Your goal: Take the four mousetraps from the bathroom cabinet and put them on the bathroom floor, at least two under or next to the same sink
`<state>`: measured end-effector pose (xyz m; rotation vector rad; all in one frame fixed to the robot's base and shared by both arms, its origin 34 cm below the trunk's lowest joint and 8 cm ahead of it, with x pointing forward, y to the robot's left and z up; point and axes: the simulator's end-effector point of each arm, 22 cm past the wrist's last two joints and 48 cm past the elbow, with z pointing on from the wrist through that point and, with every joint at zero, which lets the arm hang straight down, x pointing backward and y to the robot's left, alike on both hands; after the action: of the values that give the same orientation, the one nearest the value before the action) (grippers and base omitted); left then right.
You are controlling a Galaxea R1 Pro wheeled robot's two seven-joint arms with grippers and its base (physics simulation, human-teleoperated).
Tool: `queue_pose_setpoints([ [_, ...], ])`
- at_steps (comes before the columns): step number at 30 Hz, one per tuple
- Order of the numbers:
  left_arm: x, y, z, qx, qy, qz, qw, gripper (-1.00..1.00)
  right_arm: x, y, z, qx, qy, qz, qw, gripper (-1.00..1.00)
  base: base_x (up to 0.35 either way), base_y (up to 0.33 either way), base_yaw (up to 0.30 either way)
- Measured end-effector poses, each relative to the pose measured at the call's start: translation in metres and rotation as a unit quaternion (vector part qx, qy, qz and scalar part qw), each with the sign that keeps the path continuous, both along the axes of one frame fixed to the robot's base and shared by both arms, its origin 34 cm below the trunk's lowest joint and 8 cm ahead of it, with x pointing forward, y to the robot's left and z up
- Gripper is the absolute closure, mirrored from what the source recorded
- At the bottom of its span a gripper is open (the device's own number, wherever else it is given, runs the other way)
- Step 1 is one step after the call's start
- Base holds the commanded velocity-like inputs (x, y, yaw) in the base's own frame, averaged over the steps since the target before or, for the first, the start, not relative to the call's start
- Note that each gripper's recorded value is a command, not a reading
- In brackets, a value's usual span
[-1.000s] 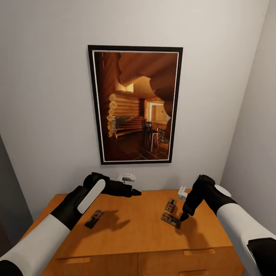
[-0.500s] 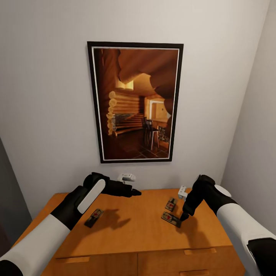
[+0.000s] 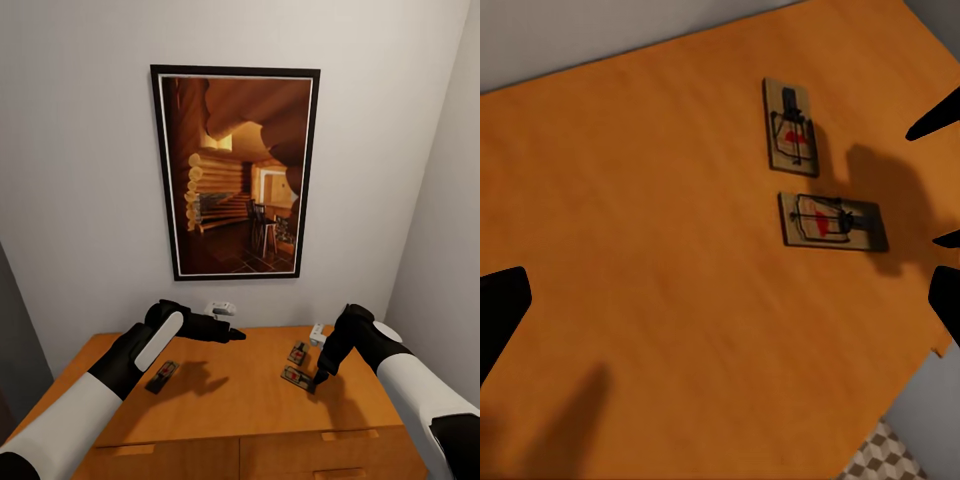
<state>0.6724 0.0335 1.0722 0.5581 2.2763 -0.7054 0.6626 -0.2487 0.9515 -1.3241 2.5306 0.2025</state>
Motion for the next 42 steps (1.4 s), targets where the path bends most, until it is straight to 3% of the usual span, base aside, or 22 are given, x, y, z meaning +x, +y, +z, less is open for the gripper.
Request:
queue_pose_setpoints([
  [27, 0.005, 0.0, -0.032, -0.001, -0.001, -0.001, 1.0, -1.0, 0.005, 0.0, -0.032, 0.001, -0.001, 0.002, 1.0, -1.0, 0.0, 0.0, 0.0],
  [42, -0.001, -0.014, -0.003, -0.015, -0.034, -0.019, 0.9991, -1.0, 0.005, 0.001, -0.032, 0.002, -0.001, 0.003, 1.0, -1.0, 0.0, 0.0, 0.0],
])
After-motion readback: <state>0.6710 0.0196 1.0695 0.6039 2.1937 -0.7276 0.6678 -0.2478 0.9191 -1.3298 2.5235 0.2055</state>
